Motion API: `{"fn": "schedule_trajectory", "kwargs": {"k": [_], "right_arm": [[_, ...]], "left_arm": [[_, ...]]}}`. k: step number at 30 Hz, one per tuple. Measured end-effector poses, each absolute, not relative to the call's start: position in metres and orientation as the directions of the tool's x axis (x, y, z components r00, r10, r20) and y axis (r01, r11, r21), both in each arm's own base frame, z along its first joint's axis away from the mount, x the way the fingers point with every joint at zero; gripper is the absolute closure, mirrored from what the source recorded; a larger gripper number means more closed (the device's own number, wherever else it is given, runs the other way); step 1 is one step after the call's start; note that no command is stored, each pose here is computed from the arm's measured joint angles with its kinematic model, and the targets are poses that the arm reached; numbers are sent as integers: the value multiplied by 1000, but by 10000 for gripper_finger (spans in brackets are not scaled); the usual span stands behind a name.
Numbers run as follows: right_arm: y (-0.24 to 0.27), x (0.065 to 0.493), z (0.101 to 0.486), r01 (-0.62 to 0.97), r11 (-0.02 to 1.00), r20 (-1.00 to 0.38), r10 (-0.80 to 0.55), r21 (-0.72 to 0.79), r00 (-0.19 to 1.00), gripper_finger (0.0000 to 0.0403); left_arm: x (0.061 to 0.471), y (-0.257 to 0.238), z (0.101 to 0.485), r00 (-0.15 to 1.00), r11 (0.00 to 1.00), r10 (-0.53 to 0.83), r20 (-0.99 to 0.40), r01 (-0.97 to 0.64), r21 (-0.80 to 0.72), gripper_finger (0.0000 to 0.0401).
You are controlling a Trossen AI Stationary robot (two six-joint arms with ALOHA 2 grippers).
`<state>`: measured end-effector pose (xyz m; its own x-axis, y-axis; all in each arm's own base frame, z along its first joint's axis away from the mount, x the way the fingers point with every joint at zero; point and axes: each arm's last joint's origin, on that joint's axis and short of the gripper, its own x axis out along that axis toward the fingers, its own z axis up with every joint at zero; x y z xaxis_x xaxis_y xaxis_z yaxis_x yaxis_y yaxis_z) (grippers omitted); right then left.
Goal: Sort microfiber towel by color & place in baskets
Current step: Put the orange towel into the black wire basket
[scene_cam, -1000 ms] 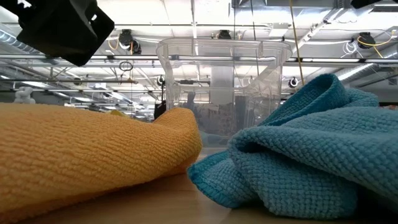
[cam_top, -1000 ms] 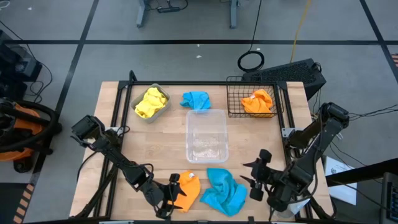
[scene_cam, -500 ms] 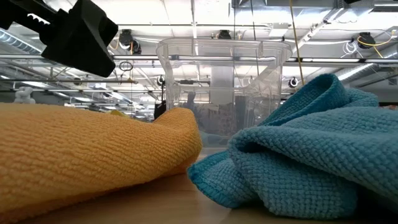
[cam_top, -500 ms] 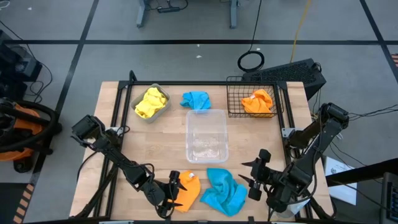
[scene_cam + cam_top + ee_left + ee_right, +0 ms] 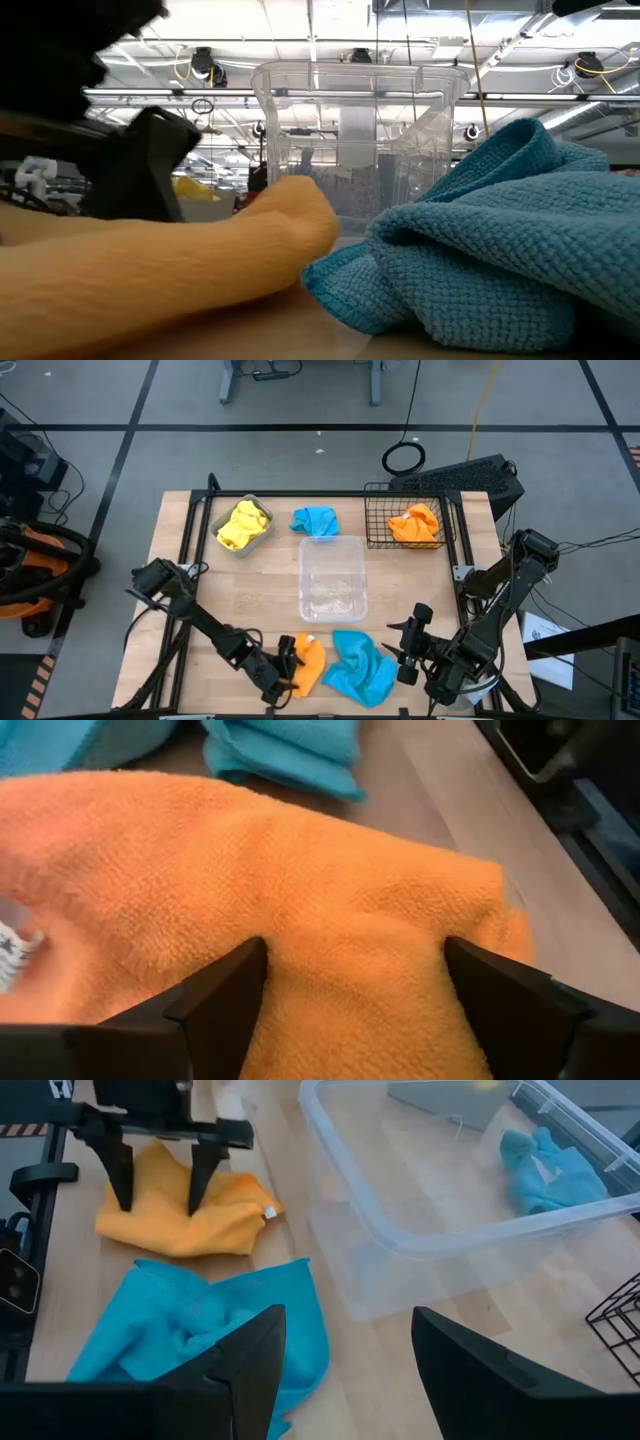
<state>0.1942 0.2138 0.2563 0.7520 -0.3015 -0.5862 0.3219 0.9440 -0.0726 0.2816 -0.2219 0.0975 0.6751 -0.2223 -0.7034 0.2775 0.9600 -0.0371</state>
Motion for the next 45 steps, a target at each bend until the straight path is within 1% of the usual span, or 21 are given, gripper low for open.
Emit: {"fn": "schedule_trajectory", "kwargs": {"k": [3,5,9,13,19,23,26,31,36,40,45], "right_arm": [[214,194,256,322,944,-586,-301,-73,752,193],[214,194,256,322,944,-586,-301,-72,752,193],[214,194,256,322,944,-585,-300,-70,753,193],[214,195,256,320,945,-585,-299,-71,754,193],[215,195,257,312,947,-583,-295,-74,757,193],[216,196,258,310,949,-577,-285,-59,765,193],[219,198,260,289,956,-561,-264,-47,785,193],[229,208,271,250,966,-426,-252,-62,869,193],[238,222,282,218,975,-324,-217,-33,921,191],[247,239,279,198,979,-268,-203,-47,942,179],[252,269,266,210,974,-200,-222,-83,954,145]], "left_arm": [[287,-216,84,630,959,-245,-737,268,-90,89],[291,-215,77,625,959,-257,-737,261,-114,97],[294,-214,72,632,960,-257,-731,251,-121,136],[294,-216,74,638,950,-289,-714,281,-133,206],[292,-217,82,629,936,-327,-706,319,-150,348],[288,-216,101,632,925,-339,-697,360,-123,353],[281,-213,124,643,917,-334,-689,391,-81,353],[267,-209,183,756,915,-310,-576,402,37,353],[251,-205,228,837,891,-307,-454,420,171,353],[243,-202,248,873,870,-298,-385,415,267,353],[243,-200,260,900,838,-304,-312,408,362,353]]}}
